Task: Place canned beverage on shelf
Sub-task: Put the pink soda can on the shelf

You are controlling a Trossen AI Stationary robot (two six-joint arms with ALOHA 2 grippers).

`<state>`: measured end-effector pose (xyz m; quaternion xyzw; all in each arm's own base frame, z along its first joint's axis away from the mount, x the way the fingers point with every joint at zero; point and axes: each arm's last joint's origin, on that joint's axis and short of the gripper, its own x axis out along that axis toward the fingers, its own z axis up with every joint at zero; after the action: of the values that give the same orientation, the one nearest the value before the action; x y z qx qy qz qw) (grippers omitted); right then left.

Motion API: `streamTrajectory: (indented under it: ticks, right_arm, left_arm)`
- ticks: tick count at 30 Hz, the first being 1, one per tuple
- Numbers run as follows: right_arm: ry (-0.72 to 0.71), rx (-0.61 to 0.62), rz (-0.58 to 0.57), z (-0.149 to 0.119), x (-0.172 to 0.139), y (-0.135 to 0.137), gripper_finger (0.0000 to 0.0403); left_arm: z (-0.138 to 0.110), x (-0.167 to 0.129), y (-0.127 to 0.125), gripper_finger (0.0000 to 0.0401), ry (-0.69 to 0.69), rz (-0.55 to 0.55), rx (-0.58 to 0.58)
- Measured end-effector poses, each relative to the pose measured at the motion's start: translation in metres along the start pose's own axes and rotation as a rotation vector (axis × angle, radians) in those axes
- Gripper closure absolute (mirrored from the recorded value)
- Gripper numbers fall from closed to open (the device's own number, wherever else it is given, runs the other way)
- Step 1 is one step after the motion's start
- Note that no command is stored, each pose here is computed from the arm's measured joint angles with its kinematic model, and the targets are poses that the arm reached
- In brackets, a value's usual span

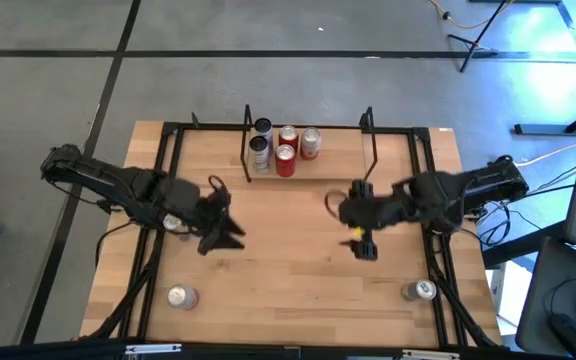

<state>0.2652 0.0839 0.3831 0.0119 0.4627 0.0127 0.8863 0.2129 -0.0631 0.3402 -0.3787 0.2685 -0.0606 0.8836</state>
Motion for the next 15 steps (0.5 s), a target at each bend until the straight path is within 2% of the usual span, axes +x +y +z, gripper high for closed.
streamTrajectory:
  ticks: [2, 7, 10, 15]
  right_arm:
    - [0.026, -0.006, 0.016, -0.007, 0.005, 0.010, 0.0008]
    - [0.049, -0.022, 0.025, -0.023, 0.017, 0.034, 0.0008]
    - [0.075, -0.032, 0.003, -0.035, 0.024, 0.045, 0.0008]
    - [0.094, -0.049, -0.026, -0.051, 0.033, 0.058, 0.0008]
  left_arm:
    - [-0.013, 0.002, -0.003, 0.0146, 0.080, 0.024, -0.080]
    - [-0.037, 0.004, -0.013, 0.0146, 0.195, 0.036, -0.188]
    - [-0.051, 0.003, -0.021, 0.0146, 0.212, 0.057, -0.256]
    - [-0.063, 0.000, -0.031, 0.0146, 0.123, 0.082, -0.300]
